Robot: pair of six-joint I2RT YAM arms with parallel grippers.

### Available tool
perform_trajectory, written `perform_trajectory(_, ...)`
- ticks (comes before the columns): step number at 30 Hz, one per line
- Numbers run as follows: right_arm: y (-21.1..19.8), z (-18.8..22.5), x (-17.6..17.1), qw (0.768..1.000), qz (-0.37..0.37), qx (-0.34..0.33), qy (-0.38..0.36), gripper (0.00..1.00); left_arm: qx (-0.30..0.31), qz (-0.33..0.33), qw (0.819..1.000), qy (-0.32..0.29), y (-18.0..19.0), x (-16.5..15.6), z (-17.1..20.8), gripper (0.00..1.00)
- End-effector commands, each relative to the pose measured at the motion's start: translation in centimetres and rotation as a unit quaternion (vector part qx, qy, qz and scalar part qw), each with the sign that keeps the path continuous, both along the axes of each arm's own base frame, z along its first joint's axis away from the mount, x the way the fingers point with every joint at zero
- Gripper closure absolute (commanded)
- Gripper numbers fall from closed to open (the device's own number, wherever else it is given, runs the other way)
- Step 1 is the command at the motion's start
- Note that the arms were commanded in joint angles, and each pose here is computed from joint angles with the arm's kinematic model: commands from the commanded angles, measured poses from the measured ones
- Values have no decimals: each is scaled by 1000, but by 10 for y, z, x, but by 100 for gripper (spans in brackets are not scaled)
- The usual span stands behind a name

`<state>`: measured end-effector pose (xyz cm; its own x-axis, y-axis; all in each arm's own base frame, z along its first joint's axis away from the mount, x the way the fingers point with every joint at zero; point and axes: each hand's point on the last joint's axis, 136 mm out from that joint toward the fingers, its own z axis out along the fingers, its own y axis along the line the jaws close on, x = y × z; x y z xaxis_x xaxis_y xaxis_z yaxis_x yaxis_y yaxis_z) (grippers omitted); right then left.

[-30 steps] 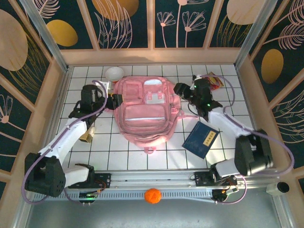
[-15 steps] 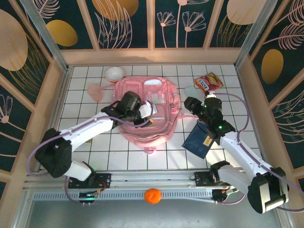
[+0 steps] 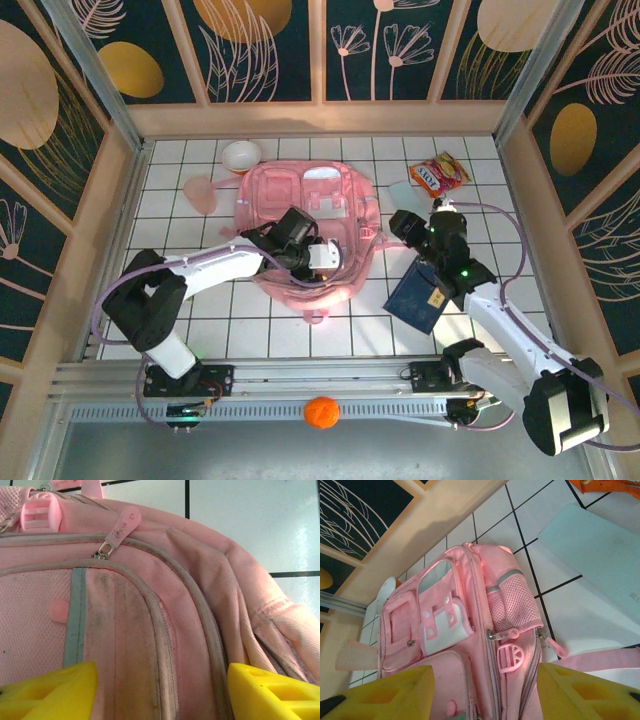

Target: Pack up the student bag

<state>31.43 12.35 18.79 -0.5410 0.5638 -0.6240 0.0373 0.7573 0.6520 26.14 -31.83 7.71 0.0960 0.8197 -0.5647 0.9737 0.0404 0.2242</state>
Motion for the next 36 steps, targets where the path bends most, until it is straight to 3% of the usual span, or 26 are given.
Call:
perform_trajectory(1,-3,0,-2,1000,-10,0,-4,43,-5,13,999,-36,-7,17,1,30)
perform_trajectory(7,-1,-1,-2,1000,-7,0,-4,43,-61,41,996,-46,-16,23,17,33)
perform_trajectory(9,-1,-2,-2,1000,-5,-1,-5,43,-50,39,997,-41,-12,20,10,39)
perform_trajectory(16,0,1,0,1000,-3,-6,-7,43,-6,33,999,-22,-2,15,-11,26)
perform_trajectory(25,1,-2,1,1000,-4,-2,-4,43,19,63,996,-54,2,34,-35,28)
perform_trajectory(27,1,-1,1,1000,-4,-1,-5,43,21,69,996,-55,1,38,-40,36)
perform_trajectory(30,1,-3,0,1000,-1,-7,-6,43,14,79,996,-51,-2,41,-37,74)
perform_trajectory(32,0,-6,-1,1000,5,-18,-12,43,-7,75,996,-52,-6,38,-20,91)
perform_trajectory(34,4,-6,-2,998,30,-38,-31,43,-42,62,995,-63,-8,32,7,100)
perform_trajectory(36,24,1,-4,991,104,-59,-61,43,-77,49,993,-79,-9,24,30,100)
